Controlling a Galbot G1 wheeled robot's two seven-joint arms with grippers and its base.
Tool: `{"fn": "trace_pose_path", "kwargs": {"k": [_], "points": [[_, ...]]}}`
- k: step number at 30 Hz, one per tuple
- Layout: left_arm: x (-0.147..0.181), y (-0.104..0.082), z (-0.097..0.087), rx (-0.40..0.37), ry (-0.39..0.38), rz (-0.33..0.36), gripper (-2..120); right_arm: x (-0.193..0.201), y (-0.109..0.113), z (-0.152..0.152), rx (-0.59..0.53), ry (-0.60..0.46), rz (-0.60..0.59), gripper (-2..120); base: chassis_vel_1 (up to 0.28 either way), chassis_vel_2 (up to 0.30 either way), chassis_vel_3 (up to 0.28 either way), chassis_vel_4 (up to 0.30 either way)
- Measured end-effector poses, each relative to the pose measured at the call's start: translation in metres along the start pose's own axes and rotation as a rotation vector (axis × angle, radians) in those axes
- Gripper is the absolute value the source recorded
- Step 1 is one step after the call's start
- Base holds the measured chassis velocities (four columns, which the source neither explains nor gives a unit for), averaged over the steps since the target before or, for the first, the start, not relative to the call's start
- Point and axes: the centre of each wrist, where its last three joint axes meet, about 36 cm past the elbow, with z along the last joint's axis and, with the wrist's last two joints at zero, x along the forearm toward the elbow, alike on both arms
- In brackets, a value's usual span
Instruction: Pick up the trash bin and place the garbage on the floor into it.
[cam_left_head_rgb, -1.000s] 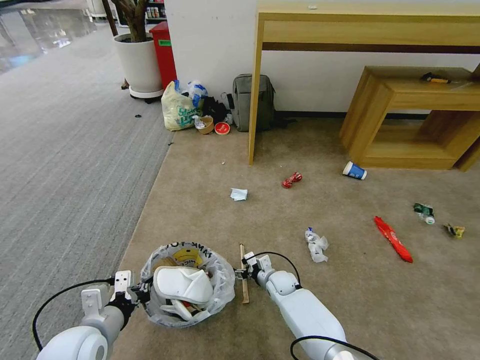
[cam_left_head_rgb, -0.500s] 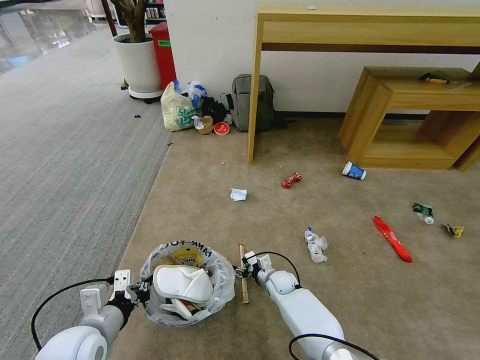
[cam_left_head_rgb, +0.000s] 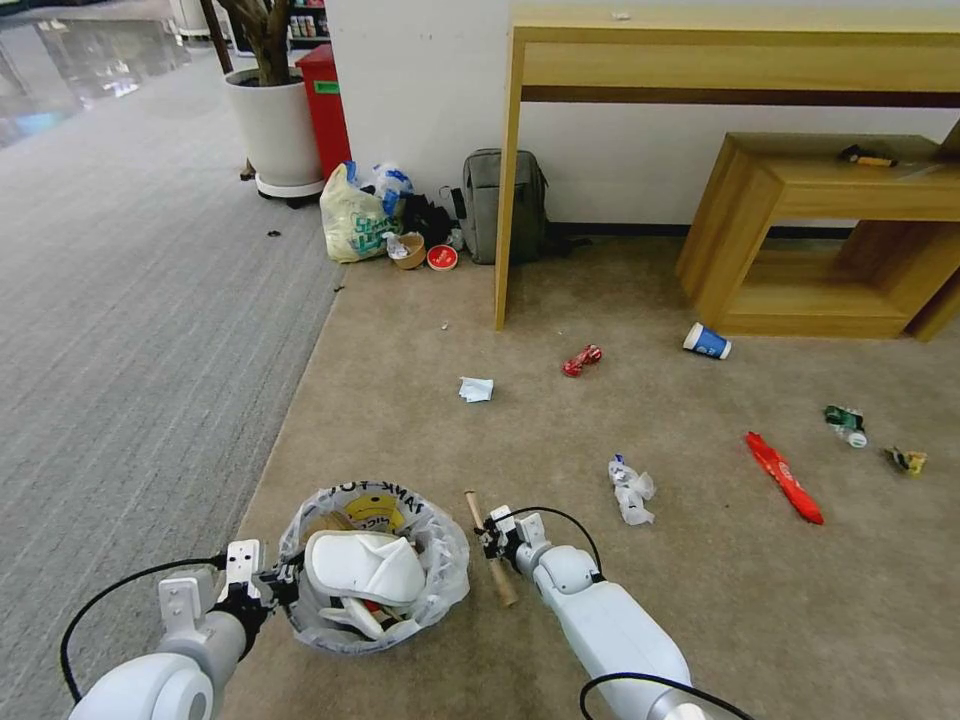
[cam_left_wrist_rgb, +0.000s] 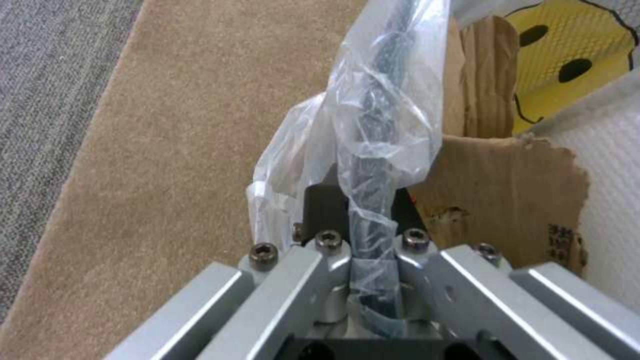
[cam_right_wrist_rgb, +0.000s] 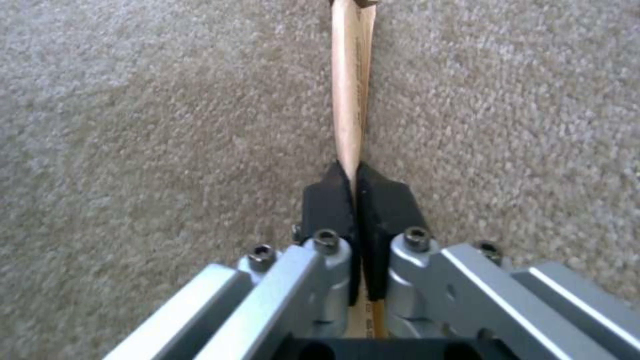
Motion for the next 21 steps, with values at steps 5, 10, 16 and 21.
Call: {"fn": "trace_pose_path", "kwargs": {"k": [5, 10, 16, 21], "points": [[0.000, 0.001, -0.002, -0.001, -0.004, 0.001, 0, 0.008, -0.008, -0.006, 0.018, -0.031, 0.021, 0, 0.000, 0.000, 0.000, 0.000], [0.000, 0.002, -0.003, -0.003, -0.007, 0.004, 0, 0.021, -0.022, -0.019, 0.041, -0.104, 0.063, 0, 0.000, 0.000, 0.000, 0.000], [-0.002, 0.002, -0.005, -0.002, -0.009, 0.008, 0, 0.055, -0.039, -0.050, 0.097, -0.271, 0.118, 0, 0.000, 0.000, 0.000, 0.000], [-0.005, 0.004, -0.004, -0.006, -0.001, 0.006, 0, 0.087, -0.030, -0.089, 0.163, -0.494, 0.133, 0, 0.000, 0.000, 0.000, 0.000]]}}
